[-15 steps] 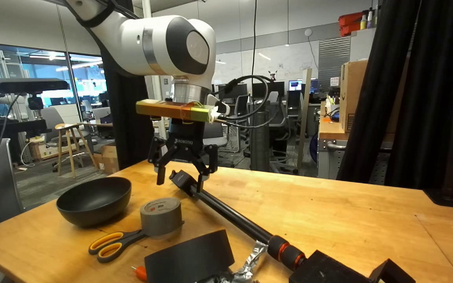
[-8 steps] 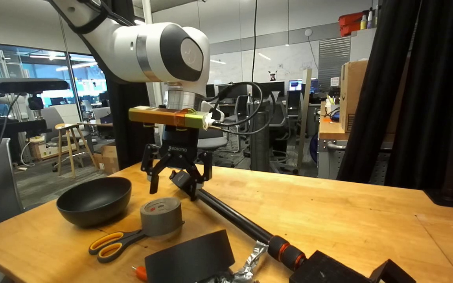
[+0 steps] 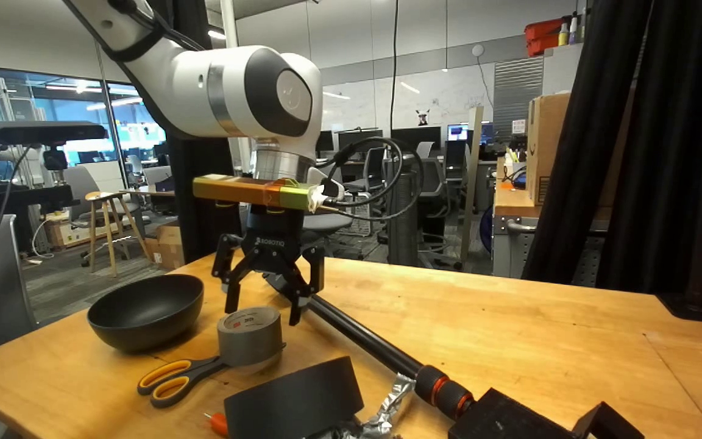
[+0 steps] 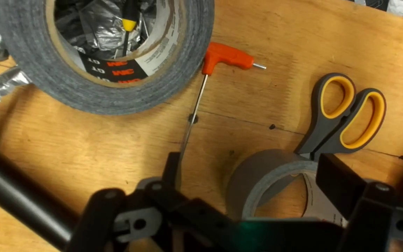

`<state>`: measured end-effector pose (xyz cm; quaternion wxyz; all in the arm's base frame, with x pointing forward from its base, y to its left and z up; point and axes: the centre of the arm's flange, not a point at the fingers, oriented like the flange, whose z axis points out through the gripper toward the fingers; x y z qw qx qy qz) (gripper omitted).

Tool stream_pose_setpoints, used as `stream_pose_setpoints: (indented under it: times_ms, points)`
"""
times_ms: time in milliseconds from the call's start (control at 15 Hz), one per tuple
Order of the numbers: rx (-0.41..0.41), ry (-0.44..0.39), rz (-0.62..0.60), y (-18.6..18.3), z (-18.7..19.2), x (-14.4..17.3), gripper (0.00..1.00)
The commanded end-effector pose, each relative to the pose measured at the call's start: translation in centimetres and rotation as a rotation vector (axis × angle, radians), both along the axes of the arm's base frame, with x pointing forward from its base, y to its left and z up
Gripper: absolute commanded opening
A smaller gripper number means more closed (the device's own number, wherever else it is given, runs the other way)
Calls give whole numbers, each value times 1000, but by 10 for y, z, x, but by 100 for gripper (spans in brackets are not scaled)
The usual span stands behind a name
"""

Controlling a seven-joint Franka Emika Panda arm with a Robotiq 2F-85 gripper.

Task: Move the tape to the right

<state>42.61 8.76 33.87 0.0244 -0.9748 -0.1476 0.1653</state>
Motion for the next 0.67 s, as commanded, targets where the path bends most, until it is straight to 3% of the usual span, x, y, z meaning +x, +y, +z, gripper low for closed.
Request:
stream_pose_setpoints:
  times_ms: [0, 400, 600]
  points:
    - [-67, -1, -18, 12, 2, 13, 100]
    - [-110, 8, -30, 30, -10, 37, 100]
    - [-93, 23, -44, 36, -20, 45, 100]
